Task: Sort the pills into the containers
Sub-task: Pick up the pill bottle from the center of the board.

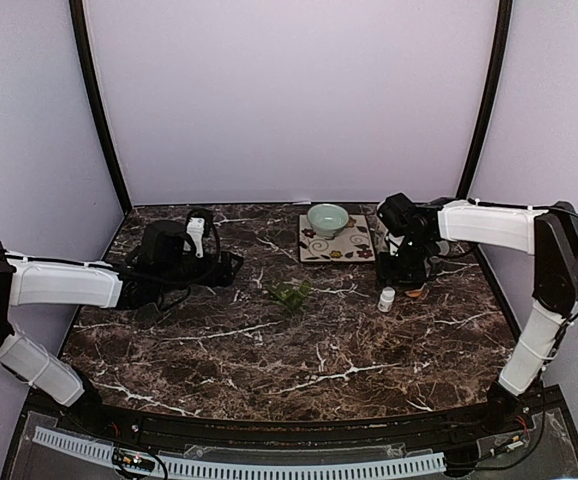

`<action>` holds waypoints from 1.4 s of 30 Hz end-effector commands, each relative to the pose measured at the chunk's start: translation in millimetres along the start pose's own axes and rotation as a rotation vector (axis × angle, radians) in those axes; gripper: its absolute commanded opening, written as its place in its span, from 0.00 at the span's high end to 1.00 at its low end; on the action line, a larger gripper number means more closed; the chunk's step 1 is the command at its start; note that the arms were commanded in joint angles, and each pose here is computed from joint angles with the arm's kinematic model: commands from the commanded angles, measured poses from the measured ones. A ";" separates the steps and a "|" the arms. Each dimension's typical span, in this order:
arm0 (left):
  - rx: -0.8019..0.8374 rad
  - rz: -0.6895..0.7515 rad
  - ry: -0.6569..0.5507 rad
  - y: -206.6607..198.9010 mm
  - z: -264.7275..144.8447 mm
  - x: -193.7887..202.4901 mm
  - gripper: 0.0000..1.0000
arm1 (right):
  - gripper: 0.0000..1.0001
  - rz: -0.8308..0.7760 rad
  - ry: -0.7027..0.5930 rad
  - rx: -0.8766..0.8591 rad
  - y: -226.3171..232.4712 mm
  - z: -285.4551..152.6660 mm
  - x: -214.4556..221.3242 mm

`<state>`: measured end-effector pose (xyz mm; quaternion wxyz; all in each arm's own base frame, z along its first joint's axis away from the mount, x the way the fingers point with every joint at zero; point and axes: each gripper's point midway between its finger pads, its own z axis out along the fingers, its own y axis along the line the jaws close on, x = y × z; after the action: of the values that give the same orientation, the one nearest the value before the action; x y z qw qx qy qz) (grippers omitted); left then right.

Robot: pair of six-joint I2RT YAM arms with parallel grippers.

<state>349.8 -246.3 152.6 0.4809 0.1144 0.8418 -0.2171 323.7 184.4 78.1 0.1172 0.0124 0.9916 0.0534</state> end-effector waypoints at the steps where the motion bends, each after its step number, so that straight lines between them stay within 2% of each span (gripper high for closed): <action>1: 0.005 0.007 -0.021 -4.2 0.6 -13.3 0.13 | 0.42 -0.006 0.016 0.005 -4.4 7.5 1.2; 35: -0.006 0.002 -0.001 -1.4 3.6 -6.2 0.13 | 0.54 -0.028 0.061 -0.002 -6.1 20.9 8.9; 42: -0.008 0.001 0.003 -0.7 4.1 -4.5 0.13 | 0.66 -0.036 0.060 -0.007 -4.5 20.5 7.2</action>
<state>352.2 -248.0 151.6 0.4793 0.1147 0.8429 -0.2159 320.5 182.4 61.6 0.0938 -0.0058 0.9941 0.0541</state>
